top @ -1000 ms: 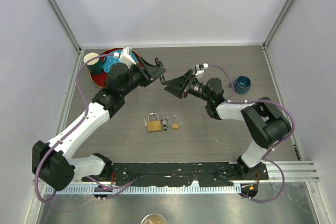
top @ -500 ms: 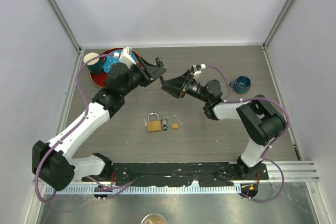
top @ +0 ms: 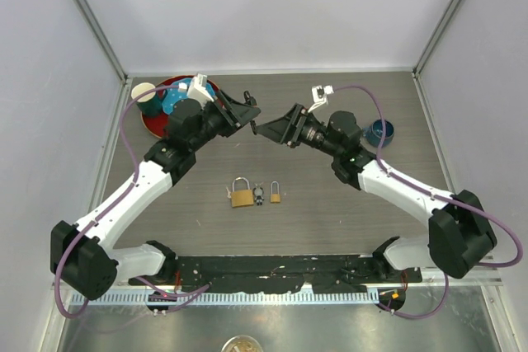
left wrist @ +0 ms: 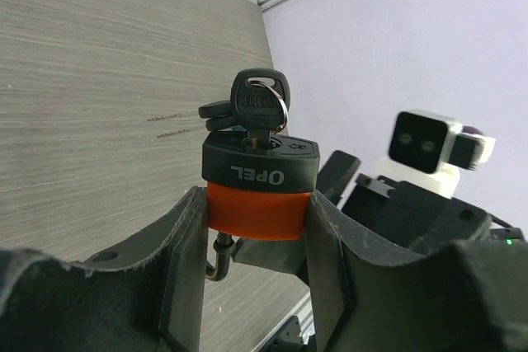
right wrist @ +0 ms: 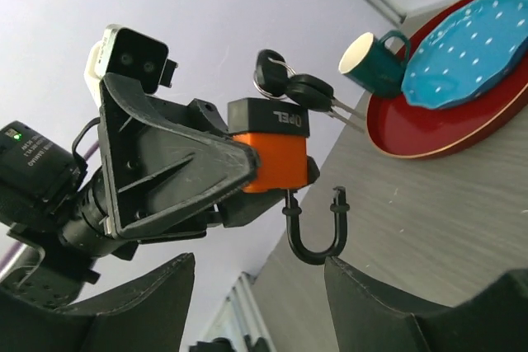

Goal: Lock with the key
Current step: Pick up the lock from the center of the board, then lock the lock.

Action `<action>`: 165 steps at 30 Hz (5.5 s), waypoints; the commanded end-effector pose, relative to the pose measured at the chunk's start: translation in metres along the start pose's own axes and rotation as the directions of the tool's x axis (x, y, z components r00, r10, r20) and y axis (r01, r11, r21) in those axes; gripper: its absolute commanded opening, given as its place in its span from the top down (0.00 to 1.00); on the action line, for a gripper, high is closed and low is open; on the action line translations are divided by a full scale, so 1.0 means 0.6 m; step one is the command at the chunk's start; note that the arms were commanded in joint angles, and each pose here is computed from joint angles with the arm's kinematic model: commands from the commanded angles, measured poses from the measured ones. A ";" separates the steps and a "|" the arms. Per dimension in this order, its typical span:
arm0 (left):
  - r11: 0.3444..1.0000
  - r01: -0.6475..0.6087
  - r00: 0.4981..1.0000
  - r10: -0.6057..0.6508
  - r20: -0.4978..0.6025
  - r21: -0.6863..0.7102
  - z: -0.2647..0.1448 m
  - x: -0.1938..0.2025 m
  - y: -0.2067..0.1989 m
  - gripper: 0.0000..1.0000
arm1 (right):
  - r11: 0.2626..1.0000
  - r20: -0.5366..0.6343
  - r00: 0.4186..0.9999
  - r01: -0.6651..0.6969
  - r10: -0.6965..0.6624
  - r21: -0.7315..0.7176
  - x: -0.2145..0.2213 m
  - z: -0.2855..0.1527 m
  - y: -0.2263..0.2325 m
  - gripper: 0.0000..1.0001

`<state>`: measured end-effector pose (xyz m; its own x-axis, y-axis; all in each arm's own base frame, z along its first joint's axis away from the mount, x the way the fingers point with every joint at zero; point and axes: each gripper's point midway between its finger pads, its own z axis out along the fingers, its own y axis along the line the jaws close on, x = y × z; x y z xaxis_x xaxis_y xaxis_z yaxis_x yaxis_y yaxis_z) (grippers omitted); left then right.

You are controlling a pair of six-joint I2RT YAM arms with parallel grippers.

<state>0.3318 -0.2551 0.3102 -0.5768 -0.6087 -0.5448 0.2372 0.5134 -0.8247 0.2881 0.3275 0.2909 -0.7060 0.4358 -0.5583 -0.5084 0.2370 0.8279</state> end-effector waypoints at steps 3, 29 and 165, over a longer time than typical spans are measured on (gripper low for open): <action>0.997 -0.023 0.997 0.017 0.075 0.072 -0.017 -0.035 -0.041 1.00 | 0.953 -0.067 0.973 0.230 -0.221 0.197 0.011 -0.006 -0.044 0.30; 0.989 -0.042 0.998 0.035 0.050 0.143 -0.036 -0.029 -0.068 1.00 | 0.824 -0.090 0.964 -0.260 0.250 -0.504 0.003 -0.012 0.061 0.40; 0.951 -0.251 0.966 0.259 -0.023 0.179 -0.052 0.019 -0.033 0.18 | 0.982 -0.110 0.982 0.138 -0.153 -0.130 -0.048 -0.034 0.067 0.99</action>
<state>0.3021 -0.2450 0.3006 -0.5755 -0.5362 -0.6174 0.3291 0.5393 -0.7752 0.2900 0.3102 0.2703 -0.7756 0.3129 -0.5483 -0.4724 0.2885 0.8328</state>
